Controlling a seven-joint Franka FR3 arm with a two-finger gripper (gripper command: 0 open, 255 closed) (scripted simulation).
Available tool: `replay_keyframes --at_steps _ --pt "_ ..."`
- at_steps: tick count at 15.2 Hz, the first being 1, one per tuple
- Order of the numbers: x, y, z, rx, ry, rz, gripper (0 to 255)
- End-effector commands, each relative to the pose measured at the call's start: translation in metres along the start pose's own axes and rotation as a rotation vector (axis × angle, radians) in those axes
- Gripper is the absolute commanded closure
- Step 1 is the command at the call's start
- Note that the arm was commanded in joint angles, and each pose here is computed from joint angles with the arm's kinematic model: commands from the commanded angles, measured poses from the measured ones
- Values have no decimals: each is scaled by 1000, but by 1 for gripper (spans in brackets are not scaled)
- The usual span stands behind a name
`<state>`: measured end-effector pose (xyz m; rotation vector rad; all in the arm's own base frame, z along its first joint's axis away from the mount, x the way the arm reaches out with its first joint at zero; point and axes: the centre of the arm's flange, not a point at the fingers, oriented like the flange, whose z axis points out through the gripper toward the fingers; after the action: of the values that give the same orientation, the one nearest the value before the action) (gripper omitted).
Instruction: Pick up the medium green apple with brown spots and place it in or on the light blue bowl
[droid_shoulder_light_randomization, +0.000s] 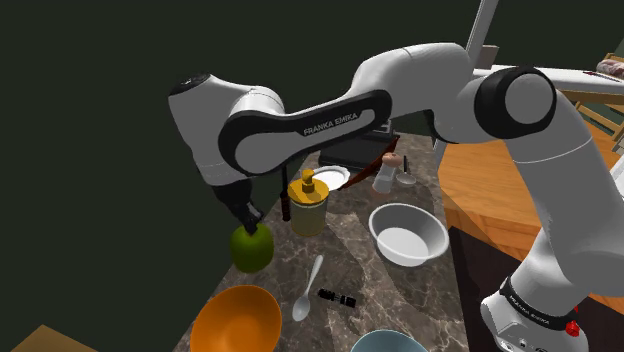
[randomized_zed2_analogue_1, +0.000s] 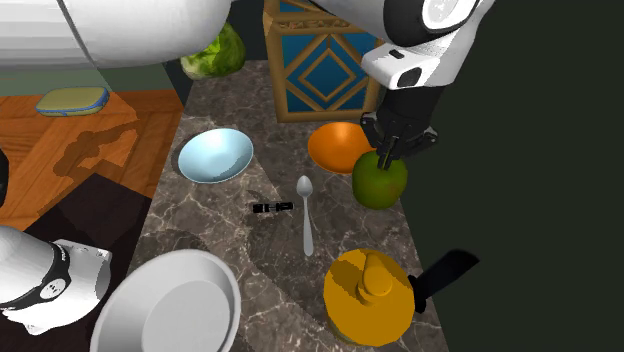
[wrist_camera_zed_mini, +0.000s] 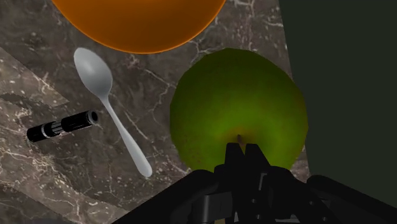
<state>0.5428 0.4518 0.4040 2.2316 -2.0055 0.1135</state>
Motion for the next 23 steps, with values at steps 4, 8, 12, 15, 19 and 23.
replay_keyframes --at_steps 4,8,12,15,19,23 --pt "3 1 -27 0 0 0 255" --pt "7 2 -48 0 0 0 255" --pt "9 3 -64 0 0 0 255" --pt "10 42 -68 0 0 0 255" --pt "12 95 -75 0 0 0 255" --pt "14 147 -81 0 0 0 255"
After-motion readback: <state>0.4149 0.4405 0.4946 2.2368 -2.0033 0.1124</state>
